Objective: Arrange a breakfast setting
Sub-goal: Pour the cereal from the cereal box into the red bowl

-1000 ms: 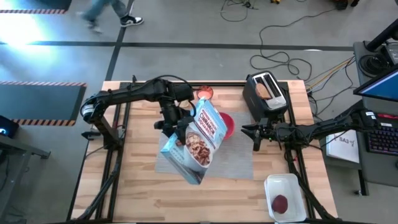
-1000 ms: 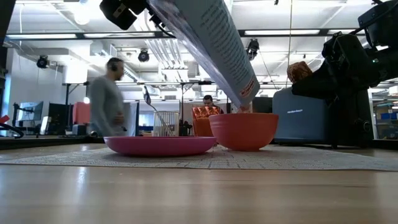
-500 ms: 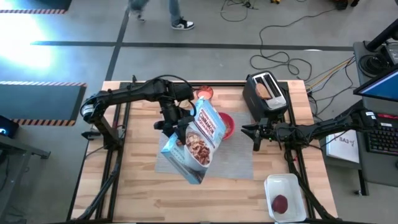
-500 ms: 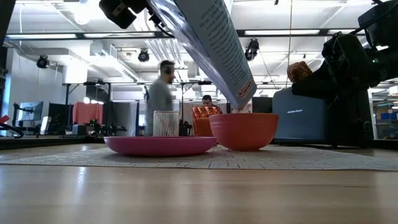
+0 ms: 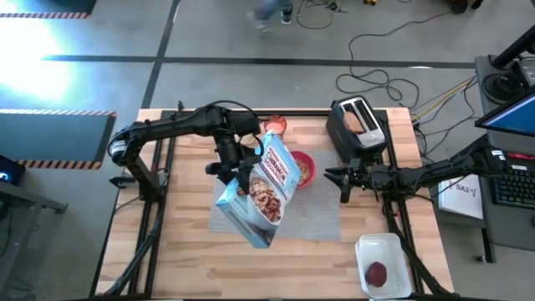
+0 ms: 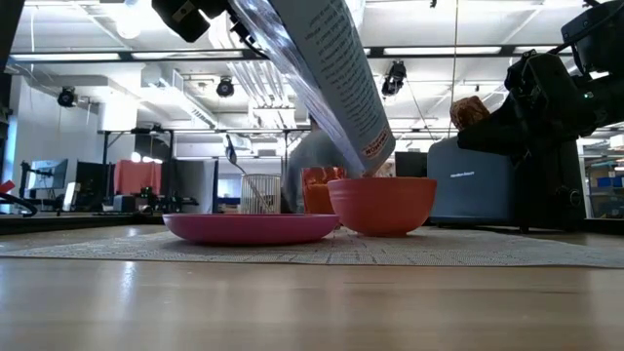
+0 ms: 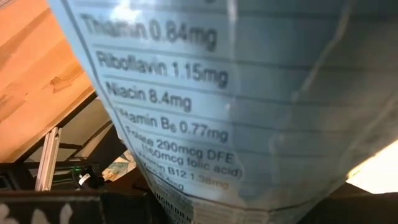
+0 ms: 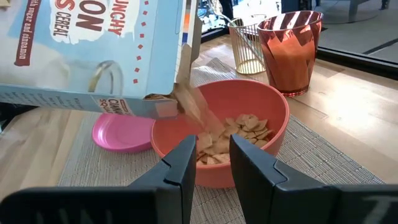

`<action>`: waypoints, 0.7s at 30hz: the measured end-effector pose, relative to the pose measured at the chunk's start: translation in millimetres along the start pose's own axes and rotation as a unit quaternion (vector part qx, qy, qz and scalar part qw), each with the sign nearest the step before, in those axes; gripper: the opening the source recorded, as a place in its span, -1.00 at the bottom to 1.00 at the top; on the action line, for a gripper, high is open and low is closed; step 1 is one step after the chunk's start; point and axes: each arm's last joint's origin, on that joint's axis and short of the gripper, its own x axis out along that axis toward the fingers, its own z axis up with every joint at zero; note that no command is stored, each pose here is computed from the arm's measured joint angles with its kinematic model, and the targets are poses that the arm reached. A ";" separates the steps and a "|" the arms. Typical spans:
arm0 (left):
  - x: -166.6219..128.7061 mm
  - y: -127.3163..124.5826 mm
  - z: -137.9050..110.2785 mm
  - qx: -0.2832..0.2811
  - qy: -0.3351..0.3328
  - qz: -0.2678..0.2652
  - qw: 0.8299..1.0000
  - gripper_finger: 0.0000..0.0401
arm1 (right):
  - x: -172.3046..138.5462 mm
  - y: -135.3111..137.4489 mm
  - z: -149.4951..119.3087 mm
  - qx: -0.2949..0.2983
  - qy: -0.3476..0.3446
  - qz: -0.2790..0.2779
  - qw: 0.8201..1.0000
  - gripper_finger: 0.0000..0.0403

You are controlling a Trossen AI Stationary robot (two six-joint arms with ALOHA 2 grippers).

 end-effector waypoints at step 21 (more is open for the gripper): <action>-1.1 -0.1 0.9 0.000 -0.010 0.003 1.000 -0.09 | 0.0 -0.1 -0.1 0.000 0.000 0.000 1.000 -0.57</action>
